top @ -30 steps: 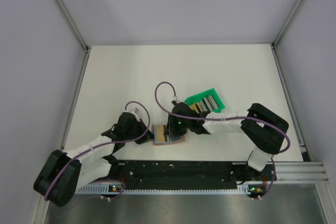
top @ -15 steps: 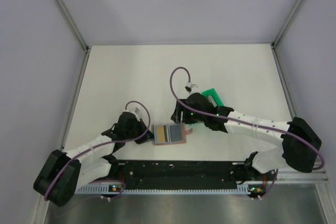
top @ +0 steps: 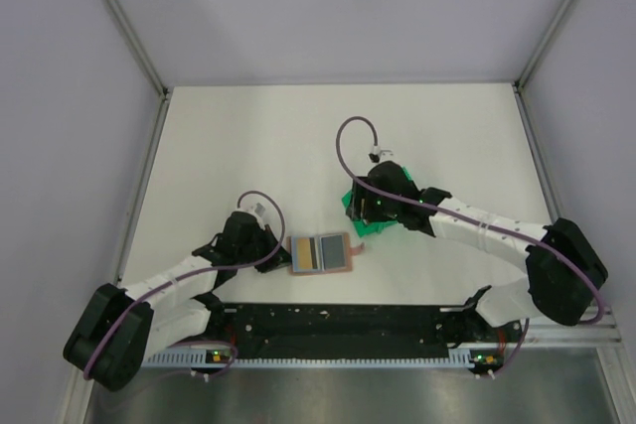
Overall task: Put the credit cards into the card holder
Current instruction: Pick up the credit card from the storage box.
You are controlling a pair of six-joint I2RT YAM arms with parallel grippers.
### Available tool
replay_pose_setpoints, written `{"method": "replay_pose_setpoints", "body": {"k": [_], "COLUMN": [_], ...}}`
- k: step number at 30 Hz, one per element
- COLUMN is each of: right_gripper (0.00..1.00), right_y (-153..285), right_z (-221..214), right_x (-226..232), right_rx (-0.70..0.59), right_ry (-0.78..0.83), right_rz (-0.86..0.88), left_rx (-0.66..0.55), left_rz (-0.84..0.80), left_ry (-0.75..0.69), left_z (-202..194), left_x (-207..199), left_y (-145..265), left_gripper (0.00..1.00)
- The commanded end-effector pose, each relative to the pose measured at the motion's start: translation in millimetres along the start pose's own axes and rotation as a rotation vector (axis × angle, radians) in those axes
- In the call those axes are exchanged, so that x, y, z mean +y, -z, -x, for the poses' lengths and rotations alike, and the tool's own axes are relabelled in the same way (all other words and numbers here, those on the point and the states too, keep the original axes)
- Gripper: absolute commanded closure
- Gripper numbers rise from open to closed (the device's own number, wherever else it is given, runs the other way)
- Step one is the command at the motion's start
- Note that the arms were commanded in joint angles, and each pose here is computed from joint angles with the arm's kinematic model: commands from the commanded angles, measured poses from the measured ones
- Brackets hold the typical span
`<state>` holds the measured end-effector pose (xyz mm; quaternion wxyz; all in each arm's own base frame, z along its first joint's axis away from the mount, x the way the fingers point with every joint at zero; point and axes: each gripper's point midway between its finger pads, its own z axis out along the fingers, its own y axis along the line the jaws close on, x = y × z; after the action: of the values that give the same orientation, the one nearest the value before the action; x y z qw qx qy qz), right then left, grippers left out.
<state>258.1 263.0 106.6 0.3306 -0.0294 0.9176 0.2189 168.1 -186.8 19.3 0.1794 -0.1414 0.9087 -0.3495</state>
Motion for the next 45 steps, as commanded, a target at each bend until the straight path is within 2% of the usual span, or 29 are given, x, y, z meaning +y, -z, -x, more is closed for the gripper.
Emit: {"method": "replay_pose_setpoints", "body": {"k": [1,9,15,39,45], "right_gripper": [0.36,0.36,0.35,0.34,0.34], "right_y": [-5,-3,-8,-40,-42], "right_z": [14,14,16,-2,3], "right_x": [11,37,21,19,8], "right_rx": [-0.001,0.016,-0.005,0.122,0.093], "right_ry": [0.021,0.051,0.056,0.073,0.082], "right_rz": [0.032,0.137,0.055,0.063,0.001], "left_rx": [0.005,0.006,0.005,0.005,0.010], "left_rz": [0.072,0.073,0.076,0.081,0.083], "left_ry": [-0.018,-0.017,-0.022,-0.021,-0.022], "left_z": [-2,-2,0,2,0], "left_x": [14,14,13,12,14], "left_y": [1,1,1,0,0], "left_gripper": [1.00,1.00,1.00,1.00,1.00]}}
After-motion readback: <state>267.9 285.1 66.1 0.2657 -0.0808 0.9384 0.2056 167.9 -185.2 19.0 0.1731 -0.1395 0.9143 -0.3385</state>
